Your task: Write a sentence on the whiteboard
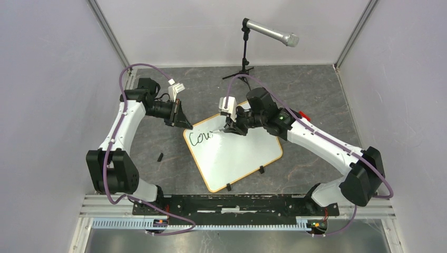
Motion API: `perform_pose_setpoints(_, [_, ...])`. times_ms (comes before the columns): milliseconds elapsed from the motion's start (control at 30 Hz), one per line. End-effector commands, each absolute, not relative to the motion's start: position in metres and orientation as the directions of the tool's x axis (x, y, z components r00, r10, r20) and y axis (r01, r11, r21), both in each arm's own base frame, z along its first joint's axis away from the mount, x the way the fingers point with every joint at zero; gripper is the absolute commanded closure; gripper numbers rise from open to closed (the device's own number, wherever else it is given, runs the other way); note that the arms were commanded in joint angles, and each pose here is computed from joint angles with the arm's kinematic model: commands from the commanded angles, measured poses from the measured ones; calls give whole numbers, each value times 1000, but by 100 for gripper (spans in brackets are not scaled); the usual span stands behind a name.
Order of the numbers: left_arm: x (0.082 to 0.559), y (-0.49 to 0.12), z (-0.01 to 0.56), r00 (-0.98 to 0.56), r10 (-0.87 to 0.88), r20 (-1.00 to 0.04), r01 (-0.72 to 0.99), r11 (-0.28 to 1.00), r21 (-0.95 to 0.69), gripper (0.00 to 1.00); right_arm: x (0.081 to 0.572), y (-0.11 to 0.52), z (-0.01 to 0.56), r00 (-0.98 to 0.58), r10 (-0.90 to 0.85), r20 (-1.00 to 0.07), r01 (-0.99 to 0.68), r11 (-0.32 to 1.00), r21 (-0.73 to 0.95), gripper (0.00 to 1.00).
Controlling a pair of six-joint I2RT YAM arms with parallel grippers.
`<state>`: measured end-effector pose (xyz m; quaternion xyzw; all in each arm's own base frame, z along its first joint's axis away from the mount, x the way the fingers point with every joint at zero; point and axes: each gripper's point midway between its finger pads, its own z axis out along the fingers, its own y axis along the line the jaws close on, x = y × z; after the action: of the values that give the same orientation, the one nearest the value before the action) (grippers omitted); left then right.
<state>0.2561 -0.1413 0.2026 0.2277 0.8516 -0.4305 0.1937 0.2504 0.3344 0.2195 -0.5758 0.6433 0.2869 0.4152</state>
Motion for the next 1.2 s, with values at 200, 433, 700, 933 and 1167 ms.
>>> perform_pose_setpoints(200, [258,-137,204,-796,248,-552,584,554,-594,98,242,321,208,-2,-513,-858,-979,177,-104,100])
perform_pose_setpoints(433, [258,-137,204,-796,247,-552,583,555,-593,98,246,330,215,5,-500,-866,-980,172,-104,100])
perform_pose_setpoints(700, [258,-137,204,-795,249,-553,585,555,-591,98,264,332,231,16,-481,-877,-968,211,-134,100])
perform_pose_setpoints(933, [258,-137,203,-799,248,-548,581,556,-594,98,276,325,235,7,-477,-879,-960,242,-139,100])
perform_pose_setpoints(1167, [259,-136,203,-797,248,-551,582,556,-593,98,264,321,238,7,-469,-883,-970,210,-119,100])
